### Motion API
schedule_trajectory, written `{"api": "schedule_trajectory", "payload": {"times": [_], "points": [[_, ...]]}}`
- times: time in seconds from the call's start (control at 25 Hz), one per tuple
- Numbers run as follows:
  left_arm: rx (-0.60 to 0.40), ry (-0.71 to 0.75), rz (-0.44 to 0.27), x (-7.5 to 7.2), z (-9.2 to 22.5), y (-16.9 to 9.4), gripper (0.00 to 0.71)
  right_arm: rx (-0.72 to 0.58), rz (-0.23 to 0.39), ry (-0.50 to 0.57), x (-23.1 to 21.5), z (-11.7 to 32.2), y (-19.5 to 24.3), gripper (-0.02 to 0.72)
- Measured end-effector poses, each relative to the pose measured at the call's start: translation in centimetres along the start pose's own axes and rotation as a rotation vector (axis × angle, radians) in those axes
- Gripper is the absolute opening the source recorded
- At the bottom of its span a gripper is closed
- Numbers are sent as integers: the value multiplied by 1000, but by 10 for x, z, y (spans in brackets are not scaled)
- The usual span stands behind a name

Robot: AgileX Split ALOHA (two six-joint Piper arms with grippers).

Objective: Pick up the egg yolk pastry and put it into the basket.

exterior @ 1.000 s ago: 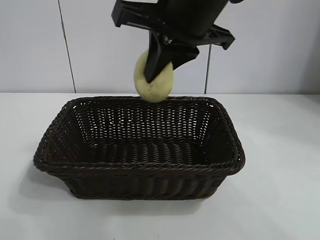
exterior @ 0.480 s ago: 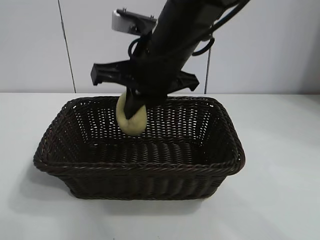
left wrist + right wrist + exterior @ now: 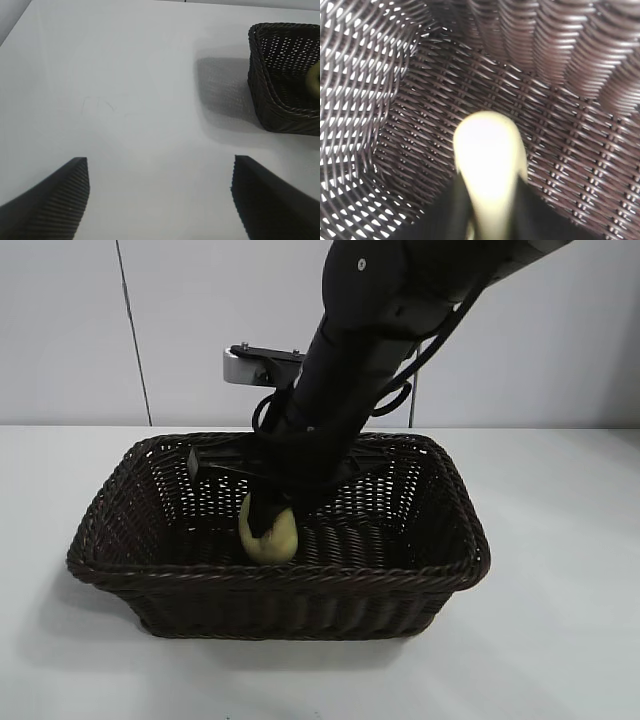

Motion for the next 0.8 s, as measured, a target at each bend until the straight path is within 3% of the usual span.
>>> {"api": "schedule_trajectory", "payload": {"times": [0.4, 0.6, 0.8], "points": [[0, 0, 0, 0, 0, 0, 571, 54, -26, 12, 9, -33, -44, 582], [0, 0, 0, 0, 0, 0, 571, 52, 23, 9, 4, -54, -76, 582], [0, 0, 0, 0, 0, 0, 571, 135, 84, 23, -20, -47, -95, 582]]}}
Point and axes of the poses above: a point on each arm's last joint axis where the gripper is mounted, y pointing out along that axis toward the gripper, x along the wrist's bending axis when the last joint is at zero, z = x × y, the point moved 8 cm from there along y, pointing out along that axis toward the gripper, and after that the axes turned 13 degrees about -y, right-handed, at the moved point
